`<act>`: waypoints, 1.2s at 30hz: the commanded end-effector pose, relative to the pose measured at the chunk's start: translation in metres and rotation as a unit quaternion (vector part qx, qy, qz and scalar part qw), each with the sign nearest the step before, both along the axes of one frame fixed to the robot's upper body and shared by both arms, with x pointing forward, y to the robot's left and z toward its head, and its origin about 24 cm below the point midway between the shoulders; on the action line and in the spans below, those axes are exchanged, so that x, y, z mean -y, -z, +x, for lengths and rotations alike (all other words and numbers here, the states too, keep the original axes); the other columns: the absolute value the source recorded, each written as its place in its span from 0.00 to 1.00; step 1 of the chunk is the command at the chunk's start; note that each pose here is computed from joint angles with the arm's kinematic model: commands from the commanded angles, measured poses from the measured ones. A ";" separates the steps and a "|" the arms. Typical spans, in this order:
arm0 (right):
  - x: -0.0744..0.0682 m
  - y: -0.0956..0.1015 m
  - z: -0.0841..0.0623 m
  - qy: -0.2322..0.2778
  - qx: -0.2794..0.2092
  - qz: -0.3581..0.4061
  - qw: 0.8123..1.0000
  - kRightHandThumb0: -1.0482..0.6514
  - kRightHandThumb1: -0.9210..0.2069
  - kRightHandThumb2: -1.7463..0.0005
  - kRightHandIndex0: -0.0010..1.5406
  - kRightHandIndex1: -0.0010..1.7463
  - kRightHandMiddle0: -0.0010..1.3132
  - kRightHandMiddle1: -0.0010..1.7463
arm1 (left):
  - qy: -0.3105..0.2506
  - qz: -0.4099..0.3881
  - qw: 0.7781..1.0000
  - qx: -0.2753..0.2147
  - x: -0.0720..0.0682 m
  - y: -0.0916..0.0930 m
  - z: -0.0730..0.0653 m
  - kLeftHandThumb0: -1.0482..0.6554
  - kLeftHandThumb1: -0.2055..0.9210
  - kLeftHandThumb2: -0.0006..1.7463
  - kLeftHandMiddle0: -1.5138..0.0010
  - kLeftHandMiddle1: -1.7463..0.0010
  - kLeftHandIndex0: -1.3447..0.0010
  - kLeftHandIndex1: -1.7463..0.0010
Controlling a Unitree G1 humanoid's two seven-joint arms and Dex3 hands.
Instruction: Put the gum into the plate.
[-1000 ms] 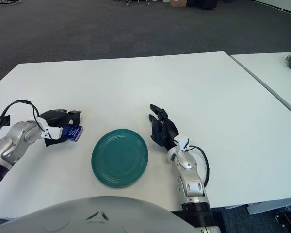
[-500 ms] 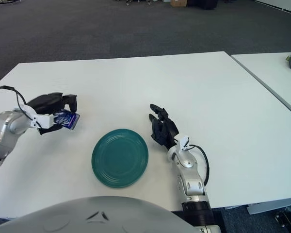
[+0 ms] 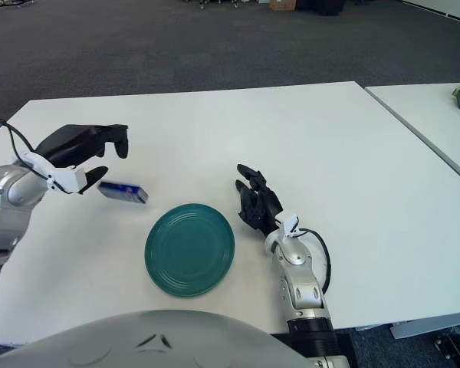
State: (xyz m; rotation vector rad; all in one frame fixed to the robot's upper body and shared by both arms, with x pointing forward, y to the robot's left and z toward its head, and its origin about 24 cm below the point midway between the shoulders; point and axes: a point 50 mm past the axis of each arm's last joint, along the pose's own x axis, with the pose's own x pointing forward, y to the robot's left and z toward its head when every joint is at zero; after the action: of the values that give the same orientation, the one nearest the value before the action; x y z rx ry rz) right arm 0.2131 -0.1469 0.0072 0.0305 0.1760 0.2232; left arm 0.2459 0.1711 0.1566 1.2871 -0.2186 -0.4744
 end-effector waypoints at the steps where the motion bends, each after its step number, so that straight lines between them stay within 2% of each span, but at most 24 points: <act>1: 0.002 0.013 -0.007 0.003 -0.040 -0.009 0.999 0.16 0.00 0.49 0.15 0.00 0.00 0.29 | 0.012 -0.005 1.000 -0.005 0.010 -0.004 -0.003 0.61 0.25 0.90 0.51 0.03 0.54 0.00; 8: 0.000 0.013 -0.007 0.001 -0.041 -0.015 0.999 0.15 0.00 0.50 0.14 0.00 0.00 0.29 | 0.055 -0.017 0.998 -0.007 0.027 -0.001 -0.009 0.61 0.27 0.89 0.52 0.03 0.55 0.00; 12: -0.001 0.013 -0.007 0.005 -0.040 -0.017 0.999 0.15 0.00 0.50 0.14 0.00 0.00 0.29 | 0.086 -0.030 0.996 -0.009 0.039 0.010 -0.019 0.61 0.28 0.89 0.54 0.02 0.55 0.00; 16: -0.001 0.013 -0.006 0.012 -0.044 -0.012 0.999 0.15 0.00 0.50 0.14 0.00 0.00 0.30 | 0.122 -0.063 0.990 -0.015 0.059 0.020 -0.031 0.61 0.28 0.89 0.55 0.01 0.54 0.00; 23: -0.002 0.014 -0.005 0.014 -0.044 -0.011 0.999 0.17 0.00 0.51 0.14 0.00 0.00 0.30 | 0.154 -0.064 0.986 -0.030 0.076 0.021 -0.034 0.61 0.27 0.89 0.55 0.00 0.51 0.03; 29: -0.001 0.016 -0.004 0.018 -0.042 0.001 0.999 0.19 0.00 0.51 0.14 0.00 0.00 0.31 | 0.164 -0.035 0.984 -0.056 0.079 0.017 -0.033 0.61 0.30 0.87 0.57 0.01 0.54 0.01; 36: 0.000 0.017 -0.004 0.013 -0.043 0.006 0.999 0.21 0.00 0.51 0.14 0.00 0.00 0.32 | 0.168 -0.027 0.984 -0.059 0.079 0.016 -0.031 0.61 0.30 0.87 0.58 0.00 0.53 0.01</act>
State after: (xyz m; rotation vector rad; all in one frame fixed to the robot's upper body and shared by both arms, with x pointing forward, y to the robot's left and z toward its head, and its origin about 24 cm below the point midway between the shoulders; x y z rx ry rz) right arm 0.2156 -0.1433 0.0055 0.0525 0.1685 0.2052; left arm 0.2130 0.0910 0.1383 1.1412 -0.3487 -0.8227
